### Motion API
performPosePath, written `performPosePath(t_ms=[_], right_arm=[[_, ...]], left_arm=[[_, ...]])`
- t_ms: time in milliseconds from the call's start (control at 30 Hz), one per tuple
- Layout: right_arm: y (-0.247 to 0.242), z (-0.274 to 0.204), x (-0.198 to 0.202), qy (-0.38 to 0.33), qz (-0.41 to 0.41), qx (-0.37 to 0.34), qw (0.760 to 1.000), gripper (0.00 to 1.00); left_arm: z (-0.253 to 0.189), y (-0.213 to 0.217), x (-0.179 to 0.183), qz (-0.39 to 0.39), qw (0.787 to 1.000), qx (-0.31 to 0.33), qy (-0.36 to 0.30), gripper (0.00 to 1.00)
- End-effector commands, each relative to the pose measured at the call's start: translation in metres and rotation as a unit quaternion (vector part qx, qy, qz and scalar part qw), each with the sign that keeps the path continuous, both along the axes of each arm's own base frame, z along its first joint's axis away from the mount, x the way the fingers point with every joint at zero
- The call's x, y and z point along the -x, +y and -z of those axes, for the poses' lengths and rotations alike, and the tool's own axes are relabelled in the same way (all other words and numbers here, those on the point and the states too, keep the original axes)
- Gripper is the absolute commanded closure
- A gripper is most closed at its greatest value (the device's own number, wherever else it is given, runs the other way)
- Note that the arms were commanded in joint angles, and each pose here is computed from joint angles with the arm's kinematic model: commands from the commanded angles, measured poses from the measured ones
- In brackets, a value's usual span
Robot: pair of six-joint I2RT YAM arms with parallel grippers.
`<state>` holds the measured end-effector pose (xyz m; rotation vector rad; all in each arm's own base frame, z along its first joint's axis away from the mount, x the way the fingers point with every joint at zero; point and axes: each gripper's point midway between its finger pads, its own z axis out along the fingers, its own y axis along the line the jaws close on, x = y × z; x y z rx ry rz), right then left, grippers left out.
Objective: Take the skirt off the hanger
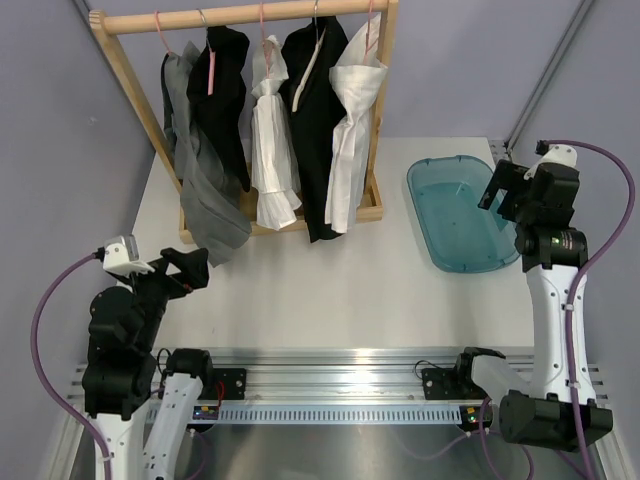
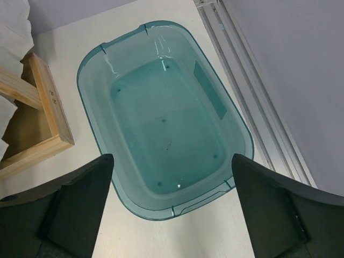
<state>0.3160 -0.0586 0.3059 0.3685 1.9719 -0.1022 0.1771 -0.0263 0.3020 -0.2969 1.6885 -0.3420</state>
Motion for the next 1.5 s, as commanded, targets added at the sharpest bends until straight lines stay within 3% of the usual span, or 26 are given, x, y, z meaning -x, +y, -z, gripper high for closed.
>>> performPosePath(t_ms=[0, 133, 167, 233, 267, 433, 700, 900, 1100, 1467], right_arm=[[0.009, -0.015, 0.005, -0.023, -0.047, 0.032, 0.998, 0.01], [0.059, -0.016, 0.023, -0.039, -0.235, 0.074, 0.968, 0.01], [0.068, -0.014, 0.029, -0.038, -0.292, 0.116, 0.949, 0.01], [0.102, -0.002, 0.057, -0.036, -0.407, 0.121, 0.904, 0.01], [0.107, 0.0, 0.064, -0.038, -0.442, 0.147, 0.884, 0.0], [0.133, 0.008, 0.097, -0.032, -0.535, 0.135, 0.833, 0.01], [0.15, 0.001, 0.097, -0.042, -0.564, 0.074, 0.821, 0.01], [0.152, 0.004, 0.096, -0.043, -0.564, 0.065, 0.822, 0.01], [0.152, 0.006, 0.097, -0.045, -0.559, 0.062, 0.826, 0.01], [0.153, 0.018, 0.095, -0.038, -0.554, 0.039, 0.831, 0.0]], left_arm=[[-0.033, -0.011, 0.0, 0.028, 0.999, 0.015, -0.025, 0.01], [-0.061, -0.017, -0.008, 0.039, 0.998, 0.031, -0.034, 0.01], [-0.068, -0.019, -0.011, 0.04, 0.998, 0.04, -0.035, 0.01], [-0.088, -0.024, -0.02, 0.051, 0.996, 0.053, -0.043, 0.01], [-0.096, -0.027, -0.023, 0.055, 0.995, 0.064, -0.047, 0.01], [-0.143, -0.033, -0.056, 0.059, 0.99, 0.105, -0.069, 0.01], [-0.212, -0.023, -0.122, 0.007, 0.977, 0.179, -0.117, 0.04], [-0.236, 0.002, -0.17, -0.063, 0.97, 0.182, -0.146, 0.12], [-0.234, 0.024, -0.195, -0.1, 0.971, 0.163, -0.144, 0.14], [-0.235, 0.012, -0.233, -0.037, 0.984, 0.133, -0.112, 0.23]])
